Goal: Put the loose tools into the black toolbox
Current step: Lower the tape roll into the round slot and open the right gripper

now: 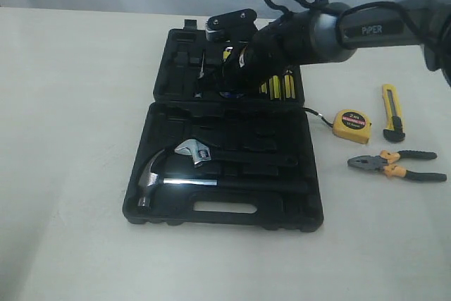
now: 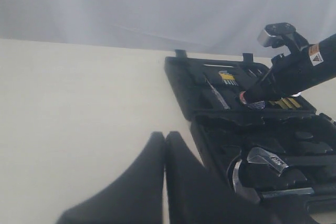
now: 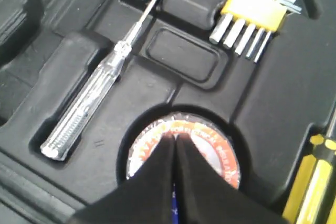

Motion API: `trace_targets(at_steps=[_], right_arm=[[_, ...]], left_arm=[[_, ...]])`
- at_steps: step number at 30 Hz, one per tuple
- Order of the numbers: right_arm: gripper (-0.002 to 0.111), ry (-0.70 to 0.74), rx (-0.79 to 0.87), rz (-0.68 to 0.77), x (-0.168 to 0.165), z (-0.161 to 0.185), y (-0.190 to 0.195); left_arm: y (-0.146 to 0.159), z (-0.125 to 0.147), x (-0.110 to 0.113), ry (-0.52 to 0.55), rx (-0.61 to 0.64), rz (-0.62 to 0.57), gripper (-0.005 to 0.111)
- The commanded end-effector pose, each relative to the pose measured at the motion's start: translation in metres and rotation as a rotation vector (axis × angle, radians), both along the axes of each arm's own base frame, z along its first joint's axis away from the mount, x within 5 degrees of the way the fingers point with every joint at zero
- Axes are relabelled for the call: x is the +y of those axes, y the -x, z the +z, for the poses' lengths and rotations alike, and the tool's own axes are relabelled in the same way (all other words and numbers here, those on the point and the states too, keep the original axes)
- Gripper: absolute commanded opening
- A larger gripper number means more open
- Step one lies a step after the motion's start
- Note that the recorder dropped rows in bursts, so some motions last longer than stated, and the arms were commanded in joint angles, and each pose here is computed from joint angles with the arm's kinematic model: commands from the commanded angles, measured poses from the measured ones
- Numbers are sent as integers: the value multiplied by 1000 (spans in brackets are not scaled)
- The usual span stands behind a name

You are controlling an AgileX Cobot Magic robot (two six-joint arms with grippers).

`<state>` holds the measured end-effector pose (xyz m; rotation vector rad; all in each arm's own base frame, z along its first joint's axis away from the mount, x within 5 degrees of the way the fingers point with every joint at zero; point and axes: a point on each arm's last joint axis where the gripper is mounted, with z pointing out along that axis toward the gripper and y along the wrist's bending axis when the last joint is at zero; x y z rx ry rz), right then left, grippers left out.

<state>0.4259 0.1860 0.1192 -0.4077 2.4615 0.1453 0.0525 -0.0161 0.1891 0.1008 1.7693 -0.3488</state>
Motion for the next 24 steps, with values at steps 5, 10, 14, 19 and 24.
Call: trace_targets(at_steps=[5,10,14,19,24], right_arm=[[0,-37,-92,6,-1,43,1],[0,-43,-108,11,0,42,0],[0,-50,-82,11,3,7,-5],[0,-47,-72,15,4,-4,-6],[0,-23,-92,4,-6,36,-2]], left_arm=[[0,-1,0,-5,-5,-5,0],[0,-1,0,-5,-5,-5,0],[0,-1,0,-5,-5,-5,0],[0,-1,0,-5,-5,-5,0],[0,-1,0,-5,-5,-5,0]])
